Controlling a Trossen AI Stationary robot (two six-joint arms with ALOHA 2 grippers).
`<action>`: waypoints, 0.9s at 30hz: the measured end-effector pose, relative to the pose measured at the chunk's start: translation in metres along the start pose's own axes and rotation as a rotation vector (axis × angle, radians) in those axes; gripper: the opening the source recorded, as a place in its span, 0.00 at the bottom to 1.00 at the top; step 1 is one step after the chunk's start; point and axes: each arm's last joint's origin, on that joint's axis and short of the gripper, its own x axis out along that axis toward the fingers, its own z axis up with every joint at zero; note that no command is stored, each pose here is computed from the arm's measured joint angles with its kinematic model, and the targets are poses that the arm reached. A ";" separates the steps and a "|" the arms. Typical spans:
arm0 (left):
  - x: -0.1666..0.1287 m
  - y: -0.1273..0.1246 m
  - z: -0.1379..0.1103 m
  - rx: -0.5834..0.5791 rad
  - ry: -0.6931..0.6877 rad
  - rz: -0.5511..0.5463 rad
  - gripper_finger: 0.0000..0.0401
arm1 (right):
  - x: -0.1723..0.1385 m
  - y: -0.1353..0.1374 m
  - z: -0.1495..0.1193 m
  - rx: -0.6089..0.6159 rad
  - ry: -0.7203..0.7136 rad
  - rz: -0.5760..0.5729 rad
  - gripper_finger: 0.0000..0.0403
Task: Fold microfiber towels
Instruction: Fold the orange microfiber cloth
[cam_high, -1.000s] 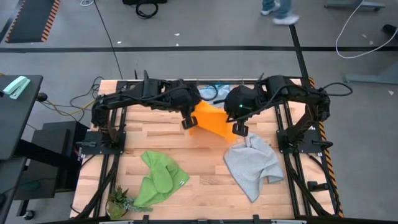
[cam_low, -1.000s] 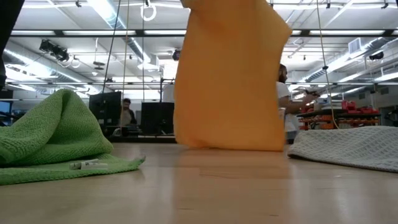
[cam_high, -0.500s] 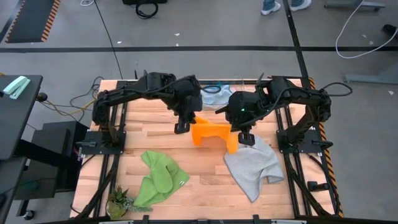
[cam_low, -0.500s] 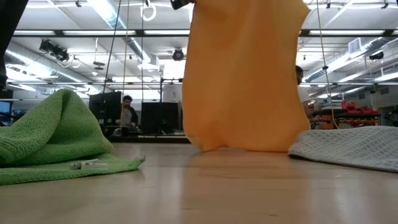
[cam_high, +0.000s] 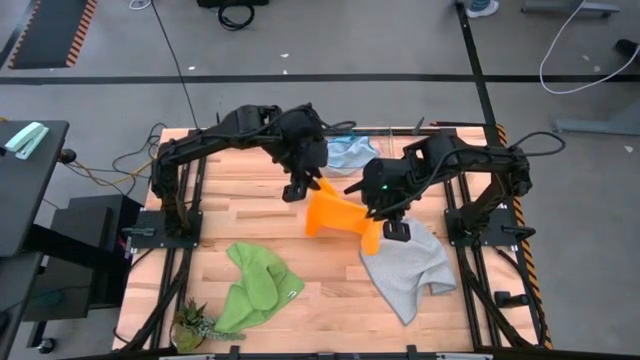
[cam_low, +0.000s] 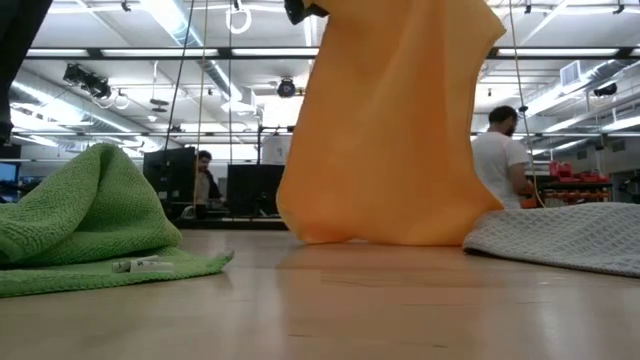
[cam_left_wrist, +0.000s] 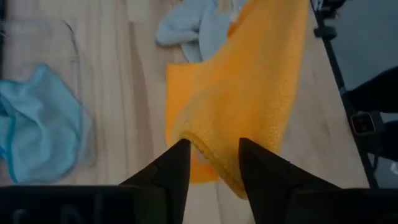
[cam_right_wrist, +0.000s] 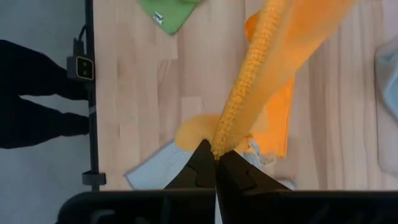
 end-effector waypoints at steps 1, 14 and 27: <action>-0.002 0.003 0.001 -0.001 -0.014 0.005 0.37 | 0.001 0.000 0.000 0.001 0.004 -0.001 0.00; -0.007 0.011 -0.007 -0.039 0.007 -0.082 0.51 | 0.004 -0.004 0.000 0.011 0.011 -0.022 0.00; 0.041 -0.039 0.009 0.047 -0.002 0.071 0.47 | -0.002 -0.038 0.006 0.066 -0.010 -0.046 0.00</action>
